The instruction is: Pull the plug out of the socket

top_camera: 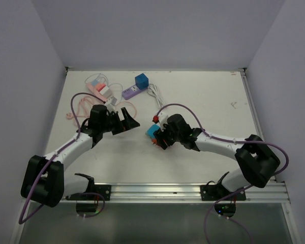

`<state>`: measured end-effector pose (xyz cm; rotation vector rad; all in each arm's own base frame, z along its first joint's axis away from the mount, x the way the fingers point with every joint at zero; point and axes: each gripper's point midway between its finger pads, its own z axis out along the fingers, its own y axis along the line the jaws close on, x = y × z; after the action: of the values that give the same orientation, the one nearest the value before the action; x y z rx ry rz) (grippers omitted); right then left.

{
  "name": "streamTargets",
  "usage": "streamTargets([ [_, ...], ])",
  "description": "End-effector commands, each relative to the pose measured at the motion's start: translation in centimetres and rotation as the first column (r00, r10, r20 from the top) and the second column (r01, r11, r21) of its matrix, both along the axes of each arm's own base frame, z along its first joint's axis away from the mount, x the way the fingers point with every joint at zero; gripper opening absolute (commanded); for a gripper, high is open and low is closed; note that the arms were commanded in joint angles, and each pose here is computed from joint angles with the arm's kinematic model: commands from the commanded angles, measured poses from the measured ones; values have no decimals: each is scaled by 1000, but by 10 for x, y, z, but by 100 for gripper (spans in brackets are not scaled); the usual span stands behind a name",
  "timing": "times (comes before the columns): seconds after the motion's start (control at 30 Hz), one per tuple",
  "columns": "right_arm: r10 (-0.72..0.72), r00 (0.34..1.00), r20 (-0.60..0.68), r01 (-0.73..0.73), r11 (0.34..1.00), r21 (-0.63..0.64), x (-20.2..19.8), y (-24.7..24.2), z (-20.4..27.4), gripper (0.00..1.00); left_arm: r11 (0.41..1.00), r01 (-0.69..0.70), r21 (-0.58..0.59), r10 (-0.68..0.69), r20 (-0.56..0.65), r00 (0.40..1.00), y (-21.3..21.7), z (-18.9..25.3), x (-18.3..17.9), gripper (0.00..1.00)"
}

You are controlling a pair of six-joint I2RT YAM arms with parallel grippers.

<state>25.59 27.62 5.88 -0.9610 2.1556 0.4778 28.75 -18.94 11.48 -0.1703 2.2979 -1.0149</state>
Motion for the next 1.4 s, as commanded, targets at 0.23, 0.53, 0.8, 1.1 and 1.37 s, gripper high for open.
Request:
streamTargets([
  [0.23, -39, 994, 106, 4, 950, 312, 0, 24, 105, 0, 989, -47, -137, 44, -28, 999, -16, 37, 16, 99],
  [0.53, -131, 989, 62, 83, 860, 504, -1, 31, 142, 0, 960, -40, -277, 45, 11, 999, -36, 73, 20, 96],
  [0.8, -152, 987, 46, 103, 832, 546, 2, 34, 148, 0, 955, -32, -295, 49, 52, 997, -51, 87, 23, 90],
  [1.1, -147, 989, 33, 103, 821, 561, 1, 37, 148, 0, 957, -20, -290, 37, 52, 998, -65, 89, 27, 73],
  [1.37, -137, 990, 30, 97, 827, 554, 0, 39, 144, 0, 961, -5, -276, 19, 47, 999, -71, 85, 26, 47],
])
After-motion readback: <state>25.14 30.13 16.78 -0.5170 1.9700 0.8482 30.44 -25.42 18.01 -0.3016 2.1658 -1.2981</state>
